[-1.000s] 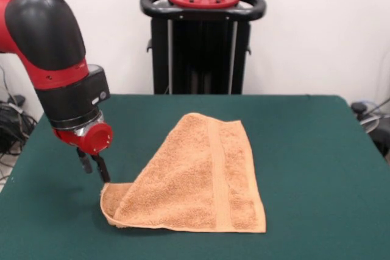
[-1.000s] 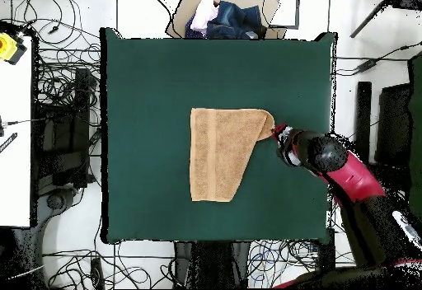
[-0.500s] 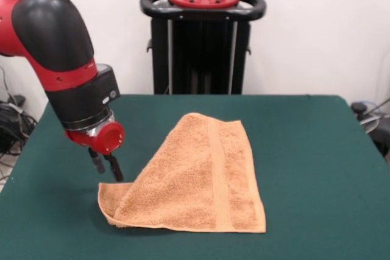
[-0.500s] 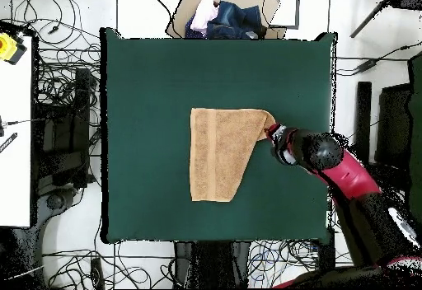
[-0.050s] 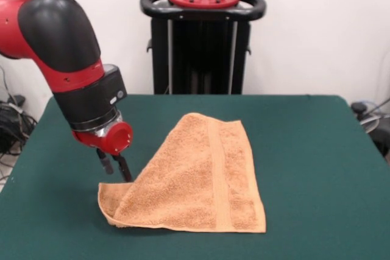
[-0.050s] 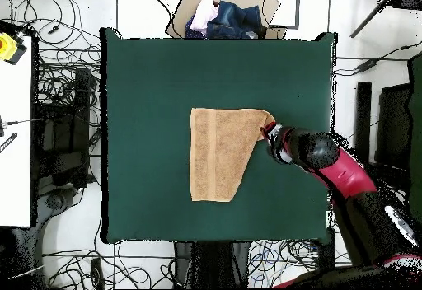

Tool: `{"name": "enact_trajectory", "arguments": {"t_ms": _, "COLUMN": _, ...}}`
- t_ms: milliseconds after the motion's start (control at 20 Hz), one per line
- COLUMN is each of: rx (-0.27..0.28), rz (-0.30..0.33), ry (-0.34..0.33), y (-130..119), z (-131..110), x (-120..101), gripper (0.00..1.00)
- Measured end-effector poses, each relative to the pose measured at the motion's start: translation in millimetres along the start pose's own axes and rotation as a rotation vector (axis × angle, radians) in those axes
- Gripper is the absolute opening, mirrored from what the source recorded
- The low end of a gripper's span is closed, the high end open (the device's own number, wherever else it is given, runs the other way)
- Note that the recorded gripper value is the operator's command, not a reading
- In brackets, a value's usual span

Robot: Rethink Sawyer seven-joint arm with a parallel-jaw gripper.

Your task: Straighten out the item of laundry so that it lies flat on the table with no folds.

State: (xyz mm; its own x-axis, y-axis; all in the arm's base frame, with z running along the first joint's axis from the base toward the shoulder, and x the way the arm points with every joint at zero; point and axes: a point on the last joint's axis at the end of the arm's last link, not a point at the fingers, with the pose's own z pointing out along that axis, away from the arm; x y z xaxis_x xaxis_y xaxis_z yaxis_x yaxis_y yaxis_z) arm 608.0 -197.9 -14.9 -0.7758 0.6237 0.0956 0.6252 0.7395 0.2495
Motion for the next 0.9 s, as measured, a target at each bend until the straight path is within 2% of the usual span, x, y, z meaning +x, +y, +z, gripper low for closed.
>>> {"name": "enact_trajectory", "arguments": {"t_ms": 900, "rx": 0.0, "rz": 0.0, "ry": 0.011, "y": 0.0, "z": 2.0, "x": 5.6, "gripper": 1.0}}
